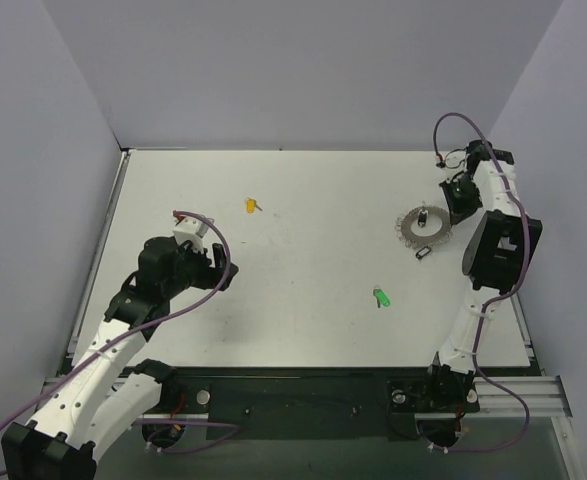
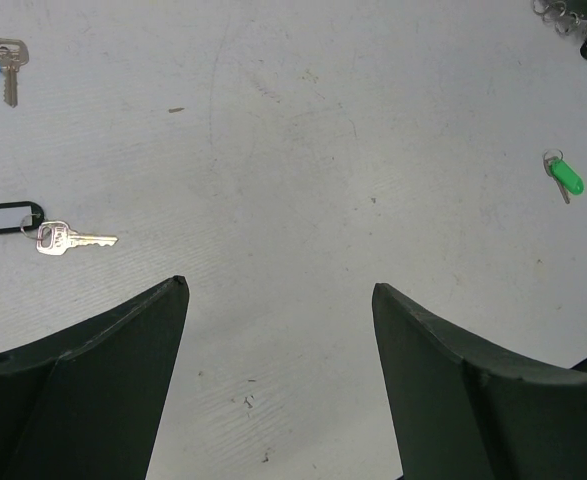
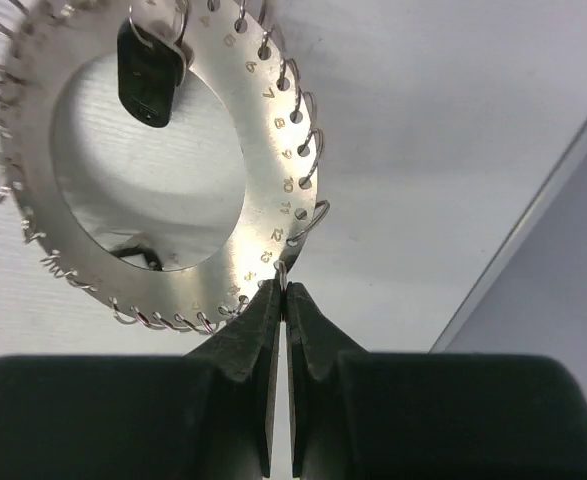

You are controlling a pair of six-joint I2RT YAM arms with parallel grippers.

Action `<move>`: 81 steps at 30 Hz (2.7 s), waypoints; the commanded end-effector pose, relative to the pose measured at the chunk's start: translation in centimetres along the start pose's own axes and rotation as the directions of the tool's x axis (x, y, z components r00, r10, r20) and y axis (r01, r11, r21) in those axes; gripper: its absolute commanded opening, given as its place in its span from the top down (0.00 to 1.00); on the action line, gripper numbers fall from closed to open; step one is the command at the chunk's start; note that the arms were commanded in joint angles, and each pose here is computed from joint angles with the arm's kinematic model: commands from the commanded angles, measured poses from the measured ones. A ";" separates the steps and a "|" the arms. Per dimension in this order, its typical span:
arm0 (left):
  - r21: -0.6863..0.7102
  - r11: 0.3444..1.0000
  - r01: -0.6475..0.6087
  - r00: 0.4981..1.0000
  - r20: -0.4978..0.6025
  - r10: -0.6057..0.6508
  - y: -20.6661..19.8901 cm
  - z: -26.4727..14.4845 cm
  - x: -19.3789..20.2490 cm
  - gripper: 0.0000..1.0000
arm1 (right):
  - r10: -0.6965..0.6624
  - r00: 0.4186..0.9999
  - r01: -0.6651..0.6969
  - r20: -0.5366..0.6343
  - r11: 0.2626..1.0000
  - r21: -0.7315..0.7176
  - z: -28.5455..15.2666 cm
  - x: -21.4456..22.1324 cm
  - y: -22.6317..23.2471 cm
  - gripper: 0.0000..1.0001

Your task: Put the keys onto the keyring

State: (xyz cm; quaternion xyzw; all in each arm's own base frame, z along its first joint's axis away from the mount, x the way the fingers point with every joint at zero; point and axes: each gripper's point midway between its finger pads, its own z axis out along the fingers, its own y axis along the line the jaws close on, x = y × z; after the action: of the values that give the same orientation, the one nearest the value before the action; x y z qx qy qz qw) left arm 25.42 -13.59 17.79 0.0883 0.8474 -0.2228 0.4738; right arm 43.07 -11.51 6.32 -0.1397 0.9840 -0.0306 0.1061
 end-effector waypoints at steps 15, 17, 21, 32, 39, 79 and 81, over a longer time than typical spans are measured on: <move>0.083 0.996 -0.042 0.991 0.130 0.031 -1.5 -0.8 -2.6 0.16 | 0.171 0.876 -0.149 0.451 0.985 -0.085 -15.4 -7.0 2.7 1.00; 0.092 0.995 -0.045 0.990 0.137 0.032 -1.6 -0.8 -2.6 0.16 | 0.180 0.859 -0.147 0.480 0.983 -0.105 -16.6 -7.3 3.2 1.00; 0.110 0.993 -0.052 0.987 0.154 0.034 -1.9 -1.0 -2.7 0.16 | 0.189 0.837 -0.134 0.513 0.981 -0.143 -18.2 -7.6 4.6 1.00; 0.183 0.979 -0.086 0.975 0.218 0.045 -3.3 -1.8 -3.4 0.16 | 0.228 0.805 -0.055 0.548 0.948 -0.314 -21.1 -7.8 10.3 1.00; 0.236 0.966 -0.109 0.962 0.271 0.042 -4.4 -2.4 -3.9 0.16 | 0.158 0.826 0.090 0.542 0.911 -0.403 -22.5 -6.6 16.6 1.00; 0.323 0.915 0.242 0.917 0.233 -0.325 -7.8 -3.9 2.1 0.28 | -0.778 0.568 0.766 0.267 0.382 -0.517 -13.5 6.0 43.9 1.00; 0.310 0.919 0.243 0.923 0.217 -0.317 -7.8 -3.5 2.5 0.28 | -0.784 0.576 0.765 0.230 0.419 -0.489 -12.4 5.6 43.9 1.00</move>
State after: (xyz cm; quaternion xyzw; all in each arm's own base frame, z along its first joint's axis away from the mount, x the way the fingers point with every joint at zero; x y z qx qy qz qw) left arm 18.25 -19.20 19.93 0.0277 0.7329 -0.4185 0.5357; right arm 21.78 28.74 15.24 -0.6259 0.7417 0.2404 0.0190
